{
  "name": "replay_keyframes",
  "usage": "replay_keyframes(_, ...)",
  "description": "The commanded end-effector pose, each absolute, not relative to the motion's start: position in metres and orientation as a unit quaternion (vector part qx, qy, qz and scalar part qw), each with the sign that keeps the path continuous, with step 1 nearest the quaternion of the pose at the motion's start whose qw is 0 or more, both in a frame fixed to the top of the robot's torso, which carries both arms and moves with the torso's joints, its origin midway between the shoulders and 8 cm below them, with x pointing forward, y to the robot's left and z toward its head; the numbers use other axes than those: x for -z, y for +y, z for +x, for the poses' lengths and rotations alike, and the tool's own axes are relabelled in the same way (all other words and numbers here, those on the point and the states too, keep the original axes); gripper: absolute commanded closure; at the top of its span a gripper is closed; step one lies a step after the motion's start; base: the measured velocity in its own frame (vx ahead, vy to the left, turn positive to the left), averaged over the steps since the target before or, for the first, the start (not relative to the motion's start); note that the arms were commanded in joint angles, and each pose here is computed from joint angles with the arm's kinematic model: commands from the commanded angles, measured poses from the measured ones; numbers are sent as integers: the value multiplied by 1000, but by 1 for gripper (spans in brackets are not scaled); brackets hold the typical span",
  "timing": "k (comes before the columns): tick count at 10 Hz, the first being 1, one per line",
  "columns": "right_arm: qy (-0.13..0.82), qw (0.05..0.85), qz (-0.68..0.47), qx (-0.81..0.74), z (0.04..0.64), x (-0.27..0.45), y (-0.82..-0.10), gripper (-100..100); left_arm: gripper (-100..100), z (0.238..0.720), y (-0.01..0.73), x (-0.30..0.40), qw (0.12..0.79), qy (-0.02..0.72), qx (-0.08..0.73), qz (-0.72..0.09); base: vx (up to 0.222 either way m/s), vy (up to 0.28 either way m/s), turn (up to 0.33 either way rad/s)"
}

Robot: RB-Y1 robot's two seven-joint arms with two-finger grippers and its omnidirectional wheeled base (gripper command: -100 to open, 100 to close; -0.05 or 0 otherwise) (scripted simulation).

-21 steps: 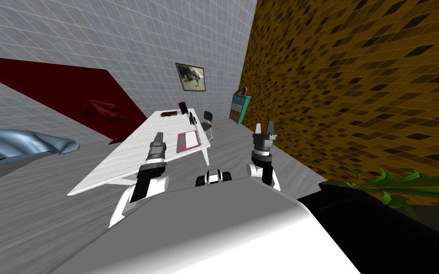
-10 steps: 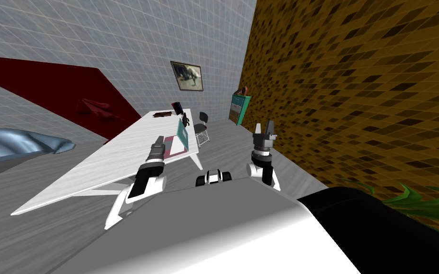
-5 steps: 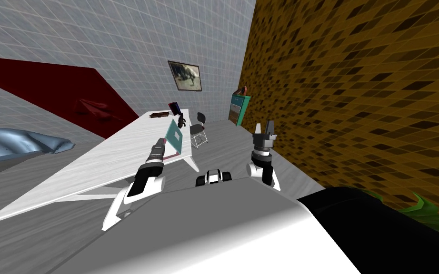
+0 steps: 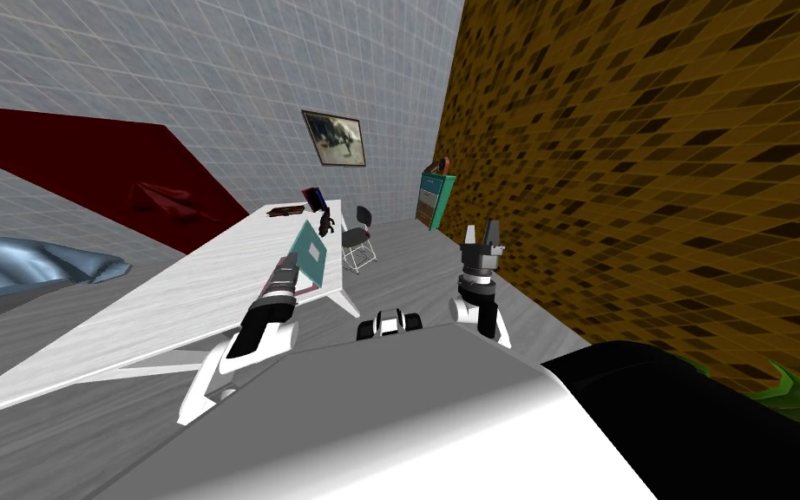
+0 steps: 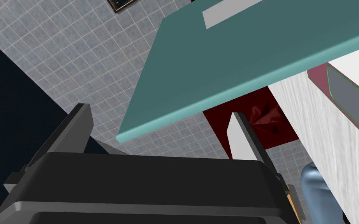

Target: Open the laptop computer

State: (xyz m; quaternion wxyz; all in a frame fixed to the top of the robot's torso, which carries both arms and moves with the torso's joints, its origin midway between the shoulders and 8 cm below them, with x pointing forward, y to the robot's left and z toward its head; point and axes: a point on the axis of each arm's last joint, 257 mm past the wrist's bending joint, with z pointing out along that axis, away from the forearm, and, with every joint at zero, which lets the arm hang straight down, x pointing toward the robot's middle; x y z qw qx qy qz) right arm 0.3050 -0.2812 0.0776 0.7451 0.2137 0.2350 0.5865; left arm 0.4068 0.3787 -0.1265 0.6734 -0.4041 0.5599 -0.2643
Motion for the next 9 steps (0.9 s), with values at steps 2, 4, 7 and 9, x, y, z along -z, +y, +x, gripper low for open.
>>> replay_keyframes(2,235,745,214,-587,305,-78,-281,0,100,412,371,127,658,535,306,-433,-25,81,63)
replay_keyframes(4,235,745,214,-587,305,-78,-281,0,100,415,367,128,645,519,332,-453,-36,112,25)
replay_keyframes(7,235,745,214,-586,305,-78,-281,0,100,422,357,130,617,483,383,-490,-32,95,49)
replay_keyframes(9,235,745,214,-586,305,-78,-281,0,100,422,359,131,616,483,383,-491,-31,93,25)
